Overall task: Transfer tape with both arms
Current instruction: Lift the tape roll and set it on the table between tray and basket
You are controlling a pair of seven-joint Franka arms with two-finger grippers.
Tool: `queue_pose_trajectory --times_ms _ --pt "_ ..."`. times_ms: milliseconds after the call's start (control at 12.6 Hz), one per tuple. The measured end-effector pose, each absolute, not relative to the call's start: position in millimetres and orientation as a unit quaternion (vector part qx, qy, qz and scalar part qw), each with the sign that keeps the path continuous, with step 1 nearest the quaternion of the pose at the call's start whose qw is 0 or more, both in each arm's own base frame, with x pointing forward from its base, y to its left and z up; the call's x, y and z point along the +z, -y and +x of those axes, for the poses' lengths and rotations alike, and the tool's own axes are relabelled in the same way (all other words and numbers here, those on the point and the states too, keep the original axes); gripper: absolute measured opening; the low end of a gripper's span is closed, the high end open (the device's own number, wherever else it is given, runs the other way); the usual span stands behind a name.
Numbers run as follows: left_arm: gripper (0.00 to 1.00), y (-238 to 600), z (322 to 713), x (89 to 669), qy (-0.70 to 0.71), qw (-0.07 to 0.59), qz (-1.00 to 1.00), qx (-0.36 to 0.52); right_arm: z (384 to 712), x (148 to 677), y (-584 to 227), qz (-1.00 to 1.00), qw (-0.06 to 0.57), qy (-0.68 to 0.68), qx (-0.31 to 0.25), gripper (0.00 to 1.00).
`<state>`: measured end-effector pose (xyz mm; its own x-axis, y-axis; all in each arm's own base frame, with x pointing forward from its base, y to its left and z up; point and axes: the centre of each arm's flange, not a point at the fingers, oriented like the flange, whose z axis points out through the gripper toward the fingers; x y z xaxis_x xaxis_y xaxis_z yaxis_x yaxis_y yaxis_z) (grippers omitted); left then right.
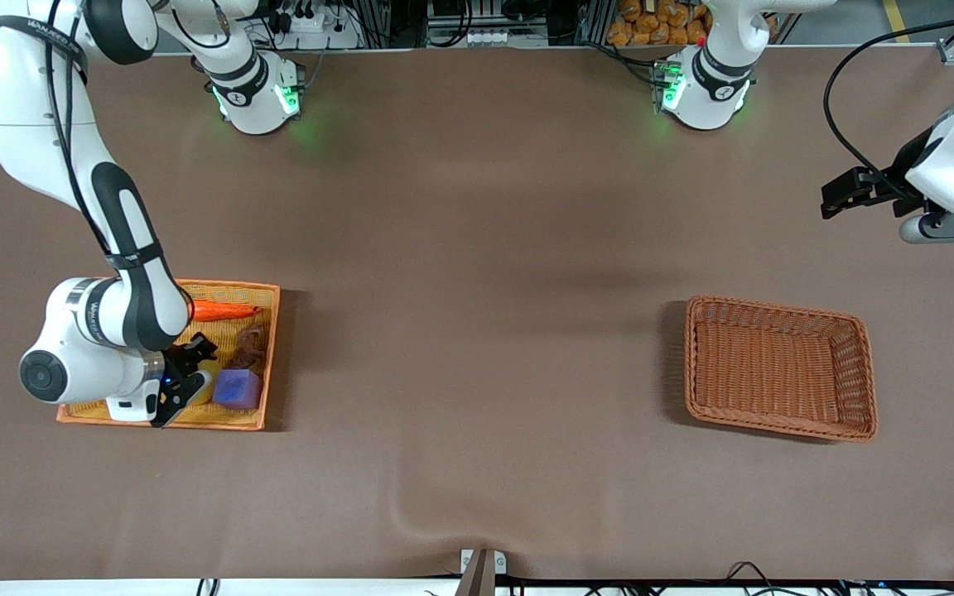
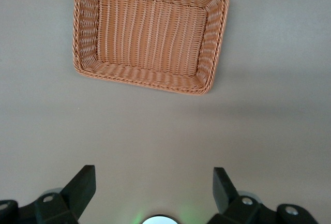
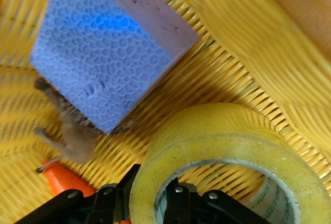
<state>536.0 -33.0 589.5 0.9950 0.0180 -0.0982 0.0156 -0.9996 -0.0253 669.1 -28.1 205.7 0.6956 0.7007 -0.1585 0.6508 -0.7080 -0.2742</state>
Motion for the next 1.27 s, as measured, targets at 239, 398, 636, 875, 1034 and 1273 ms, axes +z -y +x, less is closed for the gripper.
queue_pose_trajectory --times_ms 239,398,636,875,1034,1273 --pt "1.0 33 536 589 0.008 0.012 -0.999 0.05 679 251 21 -0.903 0.111 0.392 0.137 0.25" --pt "1.0 33 536 588 0.008 0.012 -0.999 0.051 690 292 8 -0.888 0.111 0.427 0.129 0.25" --pt "1.0 33 536 587 0.009 0.012 -0.999 0.052 697 343 -37 -0.843 0.093 0.519 0.104 0.25" --pt "1.0 33 536 587 0.009 0.012 -0.999 0.051 697 373 -146 -0.772 0.068 0.629 0.061 0.25" --pt "1.0 33 536 586 0.009 0.012 -0.999 0.052 679 384 -254 -0.725 0.041 0.687 0.017 0.25" --pt "1.0 33 536 586 0.009 0.012 -0.999 0.052 648 374 -360 -0.678 0.023 0.734 -0.03 0.25"
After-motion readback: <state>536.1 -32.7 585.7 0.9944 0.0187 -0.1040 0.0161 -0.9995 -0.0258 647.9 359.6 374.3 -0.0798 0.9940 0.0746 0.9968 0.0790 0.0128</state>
